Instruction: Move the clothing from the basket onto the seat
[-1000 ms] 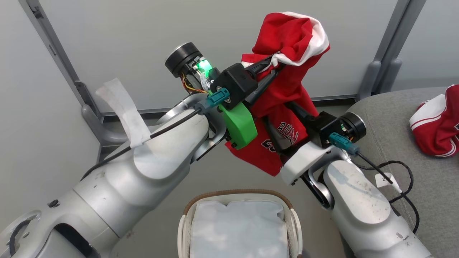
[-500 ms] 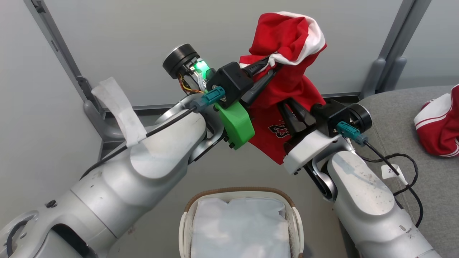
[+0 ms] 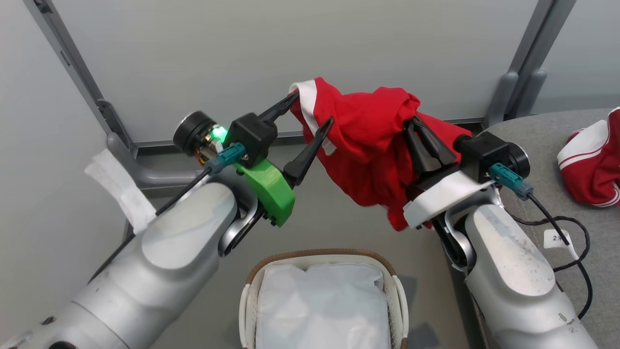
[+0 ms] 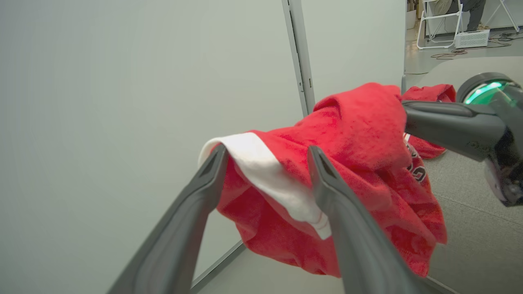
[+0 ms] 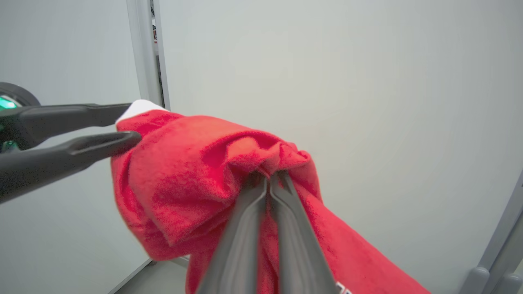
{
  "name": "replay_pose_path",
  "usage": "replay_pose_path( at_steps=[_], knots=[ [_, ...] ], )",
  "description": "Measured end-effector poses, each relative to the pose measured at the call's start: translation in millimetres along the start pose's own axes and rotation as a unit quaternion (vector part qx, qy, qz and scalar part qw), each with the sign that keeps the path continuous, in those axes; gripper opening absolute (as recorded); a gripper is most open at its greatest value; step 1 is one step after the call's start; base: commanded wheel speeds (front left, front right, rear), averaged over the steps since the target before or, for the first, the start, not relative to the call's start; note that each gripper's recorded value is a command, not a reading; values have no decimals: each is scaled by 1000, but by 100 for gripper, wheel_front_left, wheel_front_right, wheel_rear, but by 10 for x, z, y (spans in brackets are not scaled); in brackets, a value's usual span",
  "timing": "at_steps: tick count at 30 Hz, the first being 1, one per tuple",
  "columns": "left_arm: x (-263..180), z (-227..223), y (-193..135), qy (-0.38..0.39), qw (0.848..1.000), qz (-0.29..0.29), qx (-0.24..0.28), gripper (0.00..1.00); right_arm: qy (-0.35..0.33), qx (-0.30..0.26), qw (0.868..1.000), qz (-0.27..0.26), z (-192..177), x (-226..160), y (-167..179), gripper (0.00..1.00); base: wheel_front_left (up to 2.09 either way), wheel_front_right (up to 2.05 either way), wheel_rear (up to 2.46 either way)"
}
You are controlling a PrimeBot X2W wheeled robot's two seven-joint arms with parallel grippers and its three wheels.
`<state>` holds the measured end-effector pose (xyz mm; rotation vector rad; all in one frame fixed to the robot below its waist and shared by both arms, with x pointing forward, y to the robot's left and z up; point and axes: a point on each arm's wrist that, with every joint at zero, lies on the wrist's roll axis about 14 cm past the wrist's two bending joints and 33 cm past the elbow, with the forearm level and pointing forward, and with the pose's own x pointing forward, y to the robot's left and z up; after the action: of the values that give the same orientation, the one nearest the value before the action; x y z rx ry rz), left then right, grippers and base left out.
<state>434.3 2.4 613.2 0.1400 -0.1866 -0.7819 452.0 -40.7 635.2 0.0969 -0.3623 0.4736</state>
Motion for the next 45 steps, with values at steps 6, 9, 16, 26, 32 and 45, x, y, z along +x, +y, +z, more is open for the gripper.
replay_pose_path(
  at_steps=[6,9,16,26,32,45],
  knots=[
    [-216,-366,-18,21,997,40,-61,100,-4,-1,1000,-29,3,-78,-177,0,0,0,0],
    [-323,-537,-110,29,994,54,-93,100,-7,-2,999,-40,16,-121,-241,0,0,0,0],
    [-481,-823,-415,43,984,70,-158,100,-9,-7,998,-57,20,-234,-340,0,0,0,0],
    [-490,-936,-657,46,980,66,-184,100,1,-13,997,-78,-24,-389,-457,0,0,0,0],
    [-398,-937,-813,44,981,43,-183,100,3,-27,994,-105,20,-533,-632,0,0,0,0],
    [47,-919,-1473,42,977,-73,-194,100,16,-82,972,-218,175,-1132,-1353,0,0,0,0]
  ],
)
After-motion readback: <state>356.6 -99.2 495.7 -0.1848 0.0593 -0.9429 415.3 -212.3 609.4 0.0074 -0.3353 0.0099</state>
